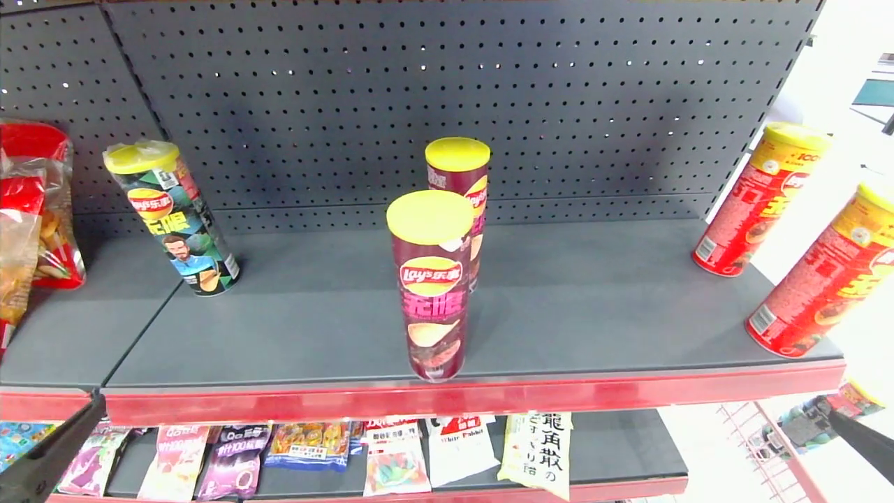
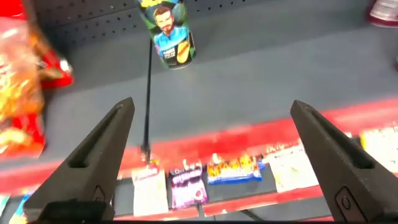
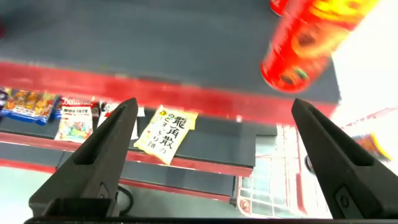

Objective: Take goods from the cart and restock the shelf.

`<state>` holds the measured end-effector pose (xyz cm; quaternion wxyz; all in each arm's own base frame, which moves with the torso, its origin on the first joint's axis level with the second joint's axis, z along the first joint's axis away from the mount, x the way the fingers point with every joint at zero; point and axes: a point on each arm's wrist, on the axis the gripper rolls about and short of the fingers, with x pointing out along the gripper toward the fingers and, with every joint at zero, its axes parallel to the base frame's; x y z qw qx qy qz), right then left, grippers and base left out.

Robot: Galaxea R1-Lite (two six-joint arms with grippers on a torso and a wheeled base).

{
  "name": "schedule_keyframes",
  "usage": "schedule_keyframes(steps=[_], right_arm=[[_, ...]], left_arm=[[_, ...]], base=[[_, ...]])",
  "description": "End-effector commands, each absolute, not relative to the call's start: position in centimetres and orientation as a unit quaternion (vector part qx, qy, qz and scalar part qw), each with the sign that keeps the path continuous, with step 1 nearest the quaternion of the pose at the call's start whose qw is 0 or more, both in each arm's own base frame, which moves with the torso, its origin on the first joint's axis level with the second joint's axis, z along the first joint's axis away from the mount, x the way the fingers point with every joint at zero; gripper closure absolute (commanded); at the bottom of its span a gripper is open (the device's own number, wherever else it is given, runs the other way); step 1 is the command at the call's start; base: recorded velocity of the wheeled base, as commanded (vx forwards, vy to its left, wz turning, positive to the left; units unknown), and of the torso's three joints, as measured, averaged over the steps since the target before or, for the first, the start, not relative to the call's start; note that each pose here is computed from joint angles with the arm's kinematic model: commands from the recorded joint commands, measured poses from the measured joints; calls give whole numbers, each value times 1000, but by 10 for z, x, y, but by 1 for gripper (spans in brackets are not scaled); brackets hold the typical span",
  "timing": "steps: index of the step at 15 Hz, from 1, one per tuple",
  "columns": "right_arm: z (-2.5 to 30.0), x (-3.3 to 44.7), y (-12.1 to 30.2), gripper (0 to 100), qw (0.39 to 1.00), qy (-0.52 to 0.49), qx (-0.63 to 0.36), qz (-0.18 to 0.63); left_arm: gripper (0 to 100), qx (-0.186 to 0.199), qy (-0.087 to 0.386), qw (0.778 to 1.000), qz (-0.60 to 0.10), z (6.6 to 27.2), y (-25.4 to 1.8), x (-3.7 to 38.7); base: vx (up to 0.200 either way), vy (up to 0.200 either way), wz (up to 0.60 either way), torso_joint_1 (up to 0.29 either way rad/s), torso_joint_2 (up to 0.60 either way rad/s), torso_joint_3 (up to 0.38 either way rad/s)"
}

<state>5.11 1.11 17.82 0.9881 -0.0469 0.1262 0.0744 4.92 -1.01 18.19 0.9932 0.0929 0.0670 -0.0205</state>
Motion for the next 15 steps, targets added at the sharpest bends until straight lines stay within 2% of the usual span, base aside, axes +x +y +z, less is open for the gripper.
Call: schedule_keyframes(steps=[1, 5, 8, 15], right_arm=[[177, 51, 11, 0, 988, 127, -47, 75], [177, 51, 11, 0, 988, 126, -50, 75], [176, 50, 11, 0, 987, 126, -60, 77], [174, 50, 11, 0, 986, 131, -62, 78]], left_arm=[[0, 93, 67, 993, -20, 182, -10, 50], [0, 94, 68, 993, -21, 181, -10, 50], [0, 94, 68, 993, -20, 181, -10, 50], [0, 101, 70, 992, -22, 180, -10, 49]], base=[[-200, 0, 0, -12, -2, 7], [-200, 0, 0, 1, 4, 6], [0, 0, 0, 0, 0, 0], [0, -200, 0, 9, 1, 4]])
